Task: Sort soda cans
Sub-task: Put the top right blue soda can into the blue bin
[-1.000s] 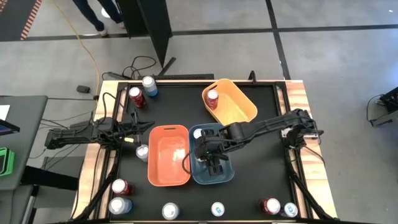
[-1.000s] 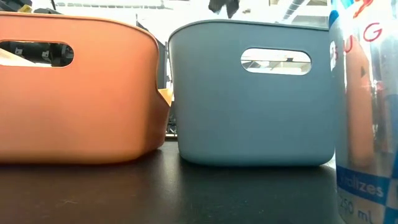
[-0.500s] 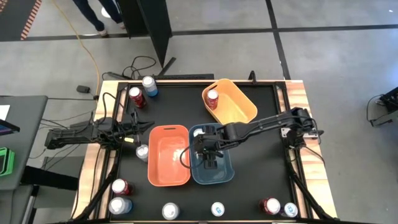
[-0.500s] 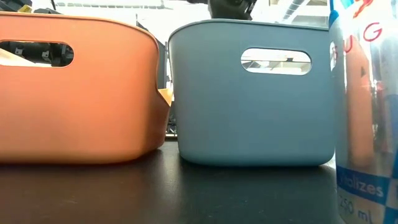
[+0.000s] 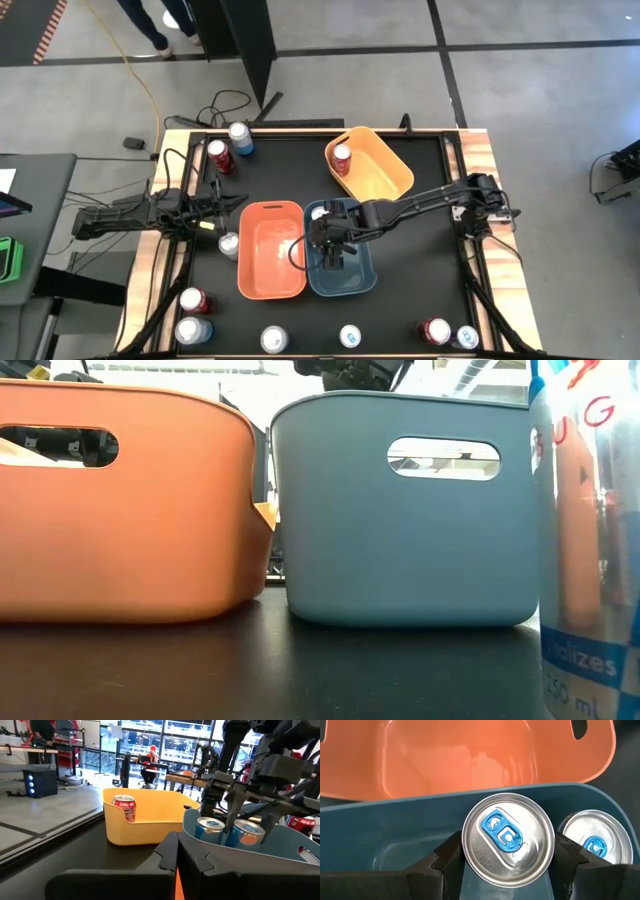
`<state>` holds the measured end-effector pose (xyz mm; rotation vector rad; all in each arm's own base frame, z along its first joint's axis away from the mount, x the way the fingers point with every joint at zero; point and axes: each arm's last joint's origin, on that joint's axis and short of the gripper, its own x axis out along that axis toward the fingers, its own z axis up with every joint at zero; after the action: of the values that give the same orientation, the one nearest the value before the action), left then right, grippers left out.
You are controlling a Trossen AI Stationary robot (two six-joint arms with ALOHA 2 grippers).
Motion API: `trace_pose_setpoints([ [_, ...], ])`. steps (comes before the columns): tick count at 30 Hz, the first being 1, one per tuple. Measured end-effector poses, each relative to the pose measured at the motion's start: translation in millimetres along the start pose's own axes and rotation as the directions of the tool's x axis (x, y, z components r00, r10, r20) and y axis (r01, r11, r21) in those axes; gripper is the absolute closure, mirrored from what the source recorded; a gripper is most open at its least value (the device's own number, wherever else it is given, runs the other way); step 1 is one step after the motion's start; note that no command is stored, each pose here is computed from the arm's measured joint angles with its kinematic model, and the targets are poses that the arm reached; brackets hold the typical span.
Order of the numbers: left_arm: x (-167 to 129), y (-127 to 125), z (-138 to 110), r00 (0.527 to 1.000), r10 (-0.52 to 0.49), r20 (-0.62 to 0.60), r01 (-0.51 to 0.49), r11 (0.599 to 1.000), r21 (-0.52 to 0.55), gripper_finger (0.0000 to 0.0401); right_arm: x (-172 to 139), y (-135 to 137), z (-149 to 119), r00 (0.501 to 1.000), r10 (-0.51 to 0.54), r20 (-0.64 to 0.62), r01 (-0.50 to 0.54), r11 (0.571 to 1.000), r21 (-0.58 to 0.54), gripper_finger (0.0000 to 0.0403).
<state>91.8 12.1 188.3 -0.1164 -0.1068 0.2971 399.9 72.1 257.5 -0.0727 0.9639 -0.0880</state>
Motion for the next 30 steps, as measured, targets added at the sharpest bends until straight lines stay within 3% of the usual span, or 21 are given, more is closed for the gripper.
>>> trace_pose_setpoints([
  [15,0.0,-0.1,0.7,1.000,-0.002,0.007,0.002,1.000,-0.008,0.0401,1.2,-6.6,1.0,1.000,-0.011,-0.001,0.011,0.998,0.068,0.0187],
  [30,0.0,-0.1,0.7,1.000,-0.002,0.007,0.002,1.000,-0.010,0.0401,1.5,-7.2,0.3,1.000,-0.006,-0.009,0.007,0.999,0.050,0.0149],
])
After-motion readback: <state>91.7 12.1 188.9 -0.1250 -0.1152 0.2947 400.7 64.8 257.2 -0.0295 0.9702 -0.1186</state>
